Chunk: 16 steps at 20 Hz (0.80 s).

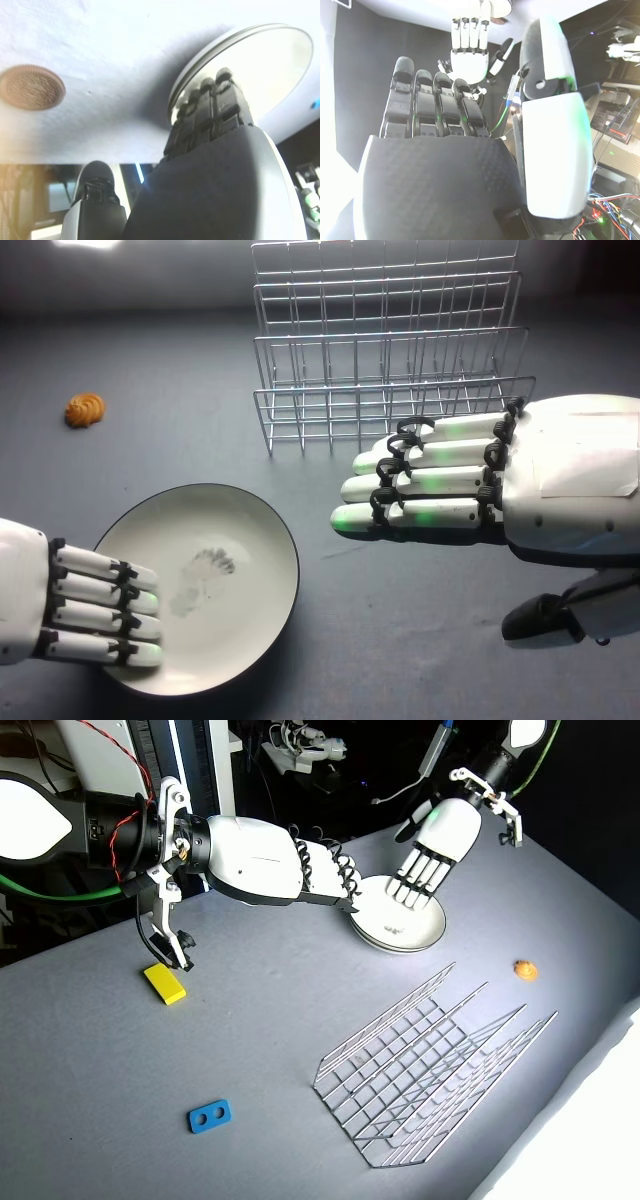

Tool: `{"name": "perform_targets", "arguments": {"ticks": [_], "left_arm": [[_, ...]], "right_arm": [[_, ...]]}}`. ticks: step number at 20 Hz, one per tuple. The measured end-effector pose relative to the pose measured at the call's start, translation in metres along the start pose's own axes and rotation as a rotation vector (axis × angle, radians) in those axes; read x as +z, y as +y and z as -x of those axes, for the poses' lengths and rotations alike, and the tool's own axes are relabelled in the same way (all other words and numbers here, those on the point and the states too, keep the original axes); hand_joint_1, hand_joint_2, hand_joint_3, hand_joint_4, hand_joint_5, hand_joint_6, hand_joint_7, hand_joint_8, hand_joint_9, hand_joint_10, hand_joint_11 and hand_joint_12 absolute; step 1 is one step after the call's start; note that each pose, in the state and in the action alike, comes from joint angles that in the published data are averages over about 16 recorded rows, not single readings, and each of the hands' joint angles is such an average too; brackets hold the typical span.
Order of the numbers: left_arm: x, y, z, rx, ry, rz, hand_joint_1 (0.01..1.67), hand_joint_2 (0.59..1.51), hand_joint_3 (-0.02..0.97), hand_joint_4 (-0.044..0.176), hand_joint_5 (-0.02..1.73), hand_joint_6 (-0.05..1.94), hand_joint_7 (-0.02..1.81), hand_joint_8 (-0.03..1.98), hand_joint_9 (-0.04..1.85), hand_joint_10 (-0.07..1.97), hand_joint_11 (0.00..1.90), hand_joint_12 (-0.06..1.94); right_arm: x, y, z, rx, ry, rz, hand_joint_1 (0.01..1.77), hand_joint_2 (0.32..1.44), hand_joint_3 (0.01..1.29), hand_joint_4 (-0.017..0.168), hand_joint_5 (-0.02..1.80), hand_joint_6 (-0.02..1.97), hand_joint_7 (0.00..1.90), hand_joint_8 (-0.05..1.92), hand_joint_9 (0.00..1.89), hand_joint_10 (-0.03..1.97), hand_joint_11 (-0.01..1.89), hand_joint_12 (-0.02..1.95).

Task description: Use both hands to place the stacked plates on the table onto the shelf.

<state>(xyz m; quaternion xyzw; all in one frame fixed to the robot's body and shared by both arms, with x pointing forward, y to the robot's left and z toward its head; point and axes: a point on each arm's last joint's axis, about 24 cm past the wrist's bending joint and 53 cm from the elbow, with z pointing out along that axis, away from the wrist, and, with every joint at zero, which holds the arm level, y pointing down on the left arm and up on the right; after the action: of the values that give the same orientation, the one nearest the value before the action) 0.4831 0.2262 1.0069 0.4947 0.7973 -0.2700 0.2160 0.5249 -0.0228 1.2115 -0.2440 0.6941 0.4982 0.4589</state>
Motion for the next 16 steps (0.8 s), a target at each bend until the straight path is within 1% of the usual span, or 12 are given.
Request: {"name": "perform_targets", "arguments": {"ticks": [6,9,12,16], "left_arm": [[0.014,-0.015,0.011,-0.035,-0.04,-0.029,0.02,1.128,0.013,-0.01,-0.02,-0.03,0.0,-0.01,0.02,0.0,0.02,-0.01],[0.018,-0.02,0.018,-0.046,-0.06,-0.035,0.02,1.127,0.013,-0.009,-0.02,-0.03,0.01,-0.01,0.02,0.0,0.02,-0.01],[0.019,-0.019,0.023,-0.05,-0.075,-0.029,0.02,1.125,0.013,-0.006,-0.01,-0.02,0.01,-0.01,0.02,0.0,0.02,-0.01],[0.015,-0.009,0.026,-0.046,-0.082,-0.004,0.02,1.123,0.014,-0.004,0.0,-0.01,0.01,-0.01,0.02,0.0,0.02,-0.01]], "right_arm": [[0.0,0.001,0.0,0.0,-0.001,0.005,1.02,1.03,0.02,0.001,0.02,0.02,0.02,0.01,0.01,0.0,0.02,0.29],[0.0,0.002,0.0,0.001,-0.001,0.008,1.02,1.03,0.02,0.0,0.02,0.02,0.02,0.01,0.01,0.0,0.02,0.28],[0.0,0.002,0.0,0.001,-0.002,0.011,1.02,1.03,0.02,0.001,0.02,0.02,0.02,0.01,0.01,0.0,0.02,0.27],[0.0,0.003,0.0,0.0,-0.003,0.014,1.03,1.04,0.02,0.001,0.02,0.02,0.02,0.01,0.01,0.0,0.02,0.26]]}}
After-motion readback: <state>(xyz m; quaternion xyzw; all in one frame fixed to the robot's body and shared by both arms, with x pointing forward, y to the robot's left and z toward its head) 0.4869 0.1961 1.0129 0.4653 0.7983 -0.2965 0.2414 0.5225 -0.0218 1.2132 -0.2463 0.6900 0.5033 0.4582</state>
